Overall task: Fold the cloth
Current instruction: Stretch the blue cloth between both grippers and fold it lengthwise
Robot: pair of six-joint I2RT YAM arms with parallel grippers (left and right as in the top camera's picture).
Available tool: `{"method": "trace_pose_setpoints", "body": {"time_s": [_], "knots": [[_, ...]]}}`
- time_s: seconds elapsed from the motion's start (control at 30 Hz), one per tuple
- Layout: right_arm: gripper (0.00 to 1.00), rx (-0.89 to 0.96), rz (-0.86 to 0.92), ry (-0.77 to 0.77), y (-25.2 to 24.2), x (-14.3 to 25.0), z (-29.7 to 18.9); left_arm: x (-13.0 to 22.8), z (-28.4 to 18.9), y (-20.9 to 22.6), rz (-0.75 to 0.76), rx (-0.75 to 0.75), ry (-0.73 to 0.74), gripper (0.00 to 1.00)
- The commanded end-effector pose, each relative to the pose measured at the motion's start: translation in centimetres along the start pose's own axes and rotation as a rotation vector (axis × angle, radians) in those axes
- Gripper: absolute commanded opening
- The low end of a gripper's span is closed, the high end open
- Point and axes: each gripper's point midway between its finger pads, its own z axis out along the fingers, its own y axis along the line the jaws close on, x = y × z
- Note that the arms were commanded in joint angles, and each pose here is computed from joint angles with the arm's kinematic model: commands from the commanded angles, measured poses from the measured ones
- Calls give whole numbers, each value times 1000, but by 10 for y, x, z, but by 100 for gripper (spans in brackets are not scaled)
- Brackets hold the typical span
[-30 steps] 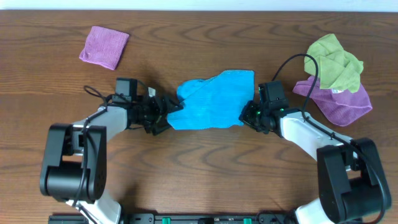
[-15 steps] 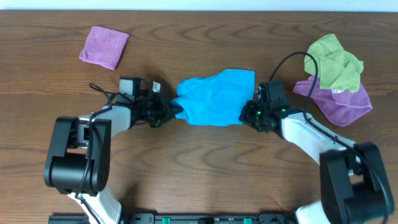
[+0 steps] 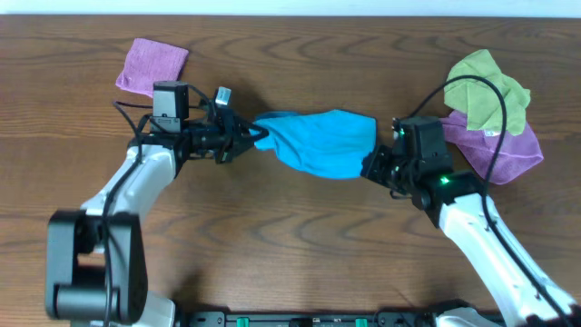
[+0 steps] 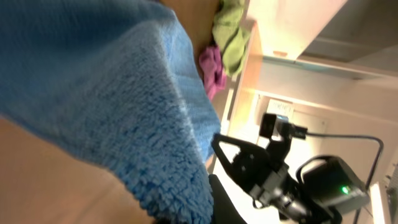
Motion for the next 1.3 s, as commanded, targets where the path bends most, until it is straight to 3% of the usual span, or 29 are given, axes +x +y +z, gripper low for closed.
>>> {"method": "trace_pose_setpoints", "body": {"time_s": [0.0, 0.2, 0.37, 0.63, 0.83, 0.97, 1.1, 1.27], "knots": [[1, 32, -12, -16, -8, 0, -11, 15, -6, -9, 61, 4, 32, 6], [1, 87, 18, 95, -23, 31, -23, 59, -14, 21, 2, -108, 139, 6], [1, 102, 65, 268, -30, 71, -33, 95, -28, 57, -63, -288, 223, 6], [1, 227, 65, 407, -56, 104, -49, 122, -45, 80, -84, -432, 306, 6], [1, 258, 57, 390, -62, 102, -50, 126, -46, 79, -88, -428, 319, 6], [1, 260, 17, 265, -61, 75, -40, 120, -44, 79, -90, -426, 297, 6], [2, 246, -64, 46, -52, 23, -25, 80, -36, 84, -97, -461, 139, 6], [1, 191, -134, -48, -37, -7, -3, 45, -32, 85, -55, -480, 4, 6]]}}
